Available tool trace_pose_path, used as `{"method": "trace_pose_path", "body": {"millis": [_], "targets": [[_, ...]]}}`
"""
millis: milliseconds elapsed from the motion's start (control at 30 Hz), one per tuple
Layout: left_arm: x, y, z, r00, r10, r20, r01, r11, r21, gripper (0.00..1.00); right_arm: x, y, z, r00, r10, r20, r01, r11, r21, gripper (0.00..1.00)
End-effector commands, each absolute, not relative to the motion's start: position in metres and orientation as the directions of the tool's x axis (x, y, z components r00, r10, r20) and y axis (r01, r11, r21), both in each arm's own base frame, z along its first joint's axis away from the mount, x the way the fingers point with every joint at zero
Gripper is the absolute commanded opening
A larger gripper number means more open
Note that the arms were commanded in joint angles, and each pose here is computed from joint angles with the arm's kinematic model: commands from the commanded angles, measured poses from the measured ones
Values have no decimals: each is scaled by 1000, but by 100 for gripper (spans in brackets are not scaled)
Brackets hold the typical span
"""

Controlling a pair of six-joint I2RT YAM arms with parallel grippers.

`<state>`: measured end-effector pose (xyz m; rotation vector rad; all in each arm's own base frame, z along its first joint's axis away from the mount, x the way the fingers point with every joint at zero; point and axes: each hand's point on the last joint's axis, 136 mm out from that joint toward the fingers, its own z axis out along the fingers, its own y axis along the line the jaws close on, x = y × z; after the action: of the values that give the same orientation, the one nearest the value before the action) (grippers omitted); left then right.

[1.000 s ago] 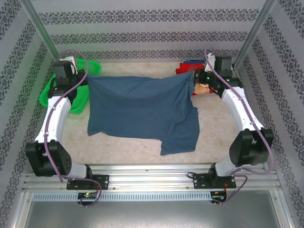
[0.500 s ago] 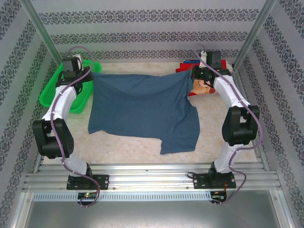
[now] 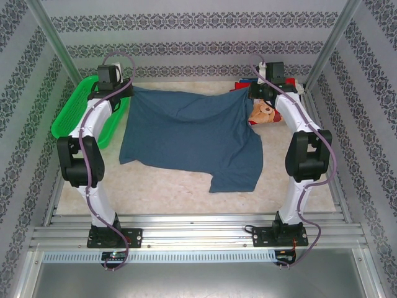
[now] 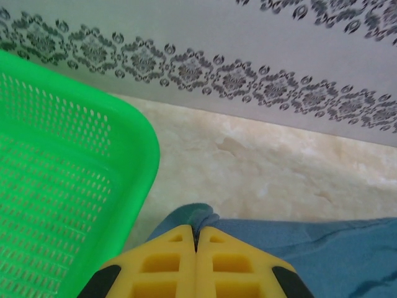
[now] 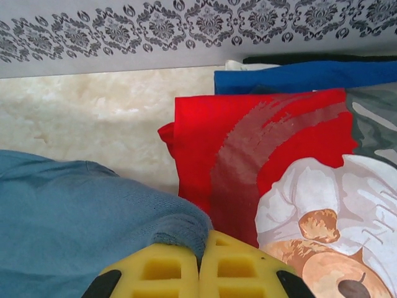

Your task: Fold and stack the t-shirts

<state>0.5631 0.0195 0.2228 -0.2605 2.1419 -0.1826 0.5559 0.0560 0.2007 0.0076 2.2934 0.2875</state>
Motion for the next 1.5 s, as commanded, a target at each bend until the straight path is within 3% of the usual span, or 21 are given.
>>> {"method": "trace_pose_path", "body": {"millis": [0, 200, 333, 467, 867, 1067, 1200, 1267, 1300, 1367, 1467], "targets": [[554, 19, 257, -443, -284, -851, -107, 959, -264, 0, 551, 56, 213, -648, 85, -757, -95, 977, 191, 0], [518, 9, 316, -334, -272, -903, -22, 960, -281, 0, 520, 60, 247, -597, 93, -797, -119, 972, 203, 0], [475, 2, 323, -290, -317, -903, -1, 944, -331, 0, 480, 64, 254, -590, 120, -799, -114, 967, 230, 0], [425, -10, 294, -322, -410, -853, -12, 903, -429, 0, 427, 75, 229, -624, 147, -768, -99, 959, 264, 1], [284, -8, 136, -539, -568, -622, -331, 821, -465, 0, 291, 79, 128, -750, 265, -606, 55, 938, 342, 4], [240, 2, 97, -536, -638, -553, -458, 770, -444, 0, 246, 76, 77, -831, 312, -460, 170, 931, 323, 21], [227, -3, 84, -565, -645, -515, -465, 764, -447, 27, 228, 76, 68, -837, 327, -438, 193, 926, 324, 39], [223, -4, 87, -562, -644, -519, -457, 765, -454, 56, 225, 72, 77, -815, 338, -470, 195, 925, 327, 46], [222, -3, 90, -556, -643, -526, -452, 765, -458, 62, 224, 71, 84, -802, 342, -489, 189, 923, 336, 52], [223, -4, 103, -538, -635, -555, -423, 772, -474, 67, 225, 71, 98, -773, 353, -527, 168, 915, 367, 62], [233, -5, 129, -491, -620, -612, -362, 784, -504, 74, 232, 73, 126, -734, 353, -580, 129, 911, 391, 68]]}}
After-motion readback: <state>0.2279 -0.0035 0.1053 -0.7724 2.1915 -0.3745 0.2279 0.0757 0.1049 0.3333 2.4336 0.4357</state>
